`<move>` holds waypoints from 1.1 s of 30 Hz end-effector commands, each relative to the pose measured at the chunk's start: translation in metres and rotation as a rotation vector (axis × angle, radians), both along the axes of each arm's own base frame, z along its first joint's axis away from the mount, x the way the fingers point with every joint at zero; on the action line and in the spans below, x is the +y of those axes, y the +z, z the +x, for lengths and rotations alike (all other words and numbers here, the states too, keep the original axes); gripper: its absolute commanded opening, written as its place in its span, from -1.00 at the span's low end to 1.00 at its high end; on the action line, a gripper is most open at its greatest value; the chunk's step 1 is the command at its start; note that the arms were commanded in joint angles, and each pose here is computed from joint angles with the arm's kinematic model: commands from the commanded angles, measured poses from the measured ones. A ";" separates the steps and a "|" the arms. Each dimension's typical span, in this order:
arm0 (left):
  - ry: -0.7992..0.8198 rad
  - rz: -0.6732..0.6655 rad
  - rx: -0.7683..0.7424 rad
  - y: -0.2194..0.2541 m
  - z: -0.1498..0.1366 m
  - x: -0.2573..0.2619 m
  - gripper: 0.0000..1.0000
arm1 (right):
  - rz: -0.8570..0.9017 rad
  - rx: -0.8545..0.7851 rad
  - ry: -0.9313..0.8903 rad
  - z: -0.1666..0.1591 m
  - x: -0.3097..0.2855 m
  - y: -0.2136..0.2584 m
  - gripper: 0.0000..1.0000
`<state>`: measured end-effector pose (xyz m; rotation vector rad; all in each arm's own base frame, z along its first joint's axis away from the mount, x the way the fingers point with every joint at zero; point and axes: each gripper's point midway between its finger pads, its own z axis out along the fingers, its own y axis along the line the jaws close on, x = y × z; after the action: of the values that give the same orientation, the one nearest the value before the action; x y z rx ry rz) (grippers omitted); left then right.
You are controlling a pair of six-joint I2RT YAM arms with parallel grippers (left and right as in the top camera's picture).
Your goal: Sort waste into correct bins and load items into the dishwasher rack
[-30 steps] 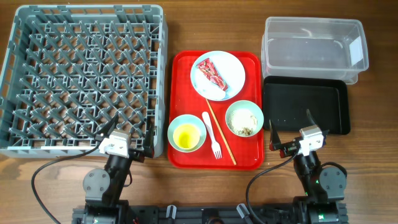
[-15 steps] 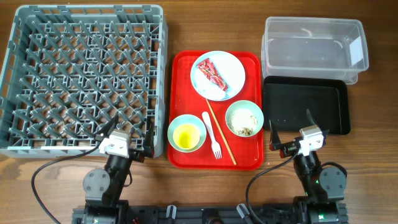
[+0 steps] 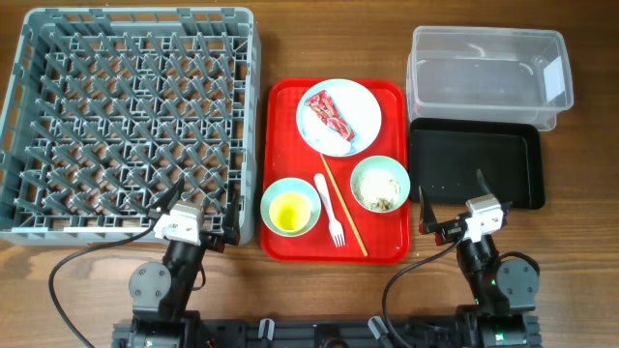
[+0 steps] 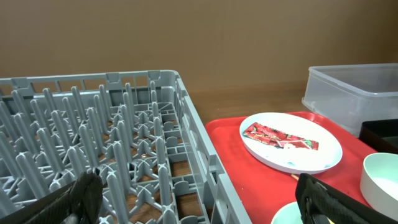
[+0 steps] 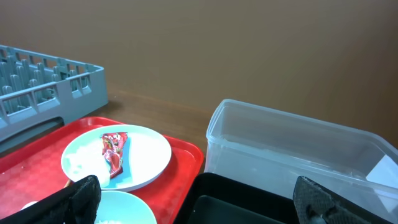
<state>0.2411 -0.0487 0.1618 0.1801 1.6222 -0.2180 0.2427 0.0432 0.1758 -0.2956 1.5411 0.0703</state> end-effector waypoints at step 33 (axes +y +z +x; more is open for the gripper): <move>0.088 -0.172 0.148 0.016 0.010 0.011 1.00 | 0.222 0.172 -0.027 0.011 -0.002 0.001 1.00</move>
<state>0.2454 -0.0426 0.1502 0.0055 1.7467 -0.3123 0.2491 0.0433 0.1576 -0.1439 1.6886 0.2245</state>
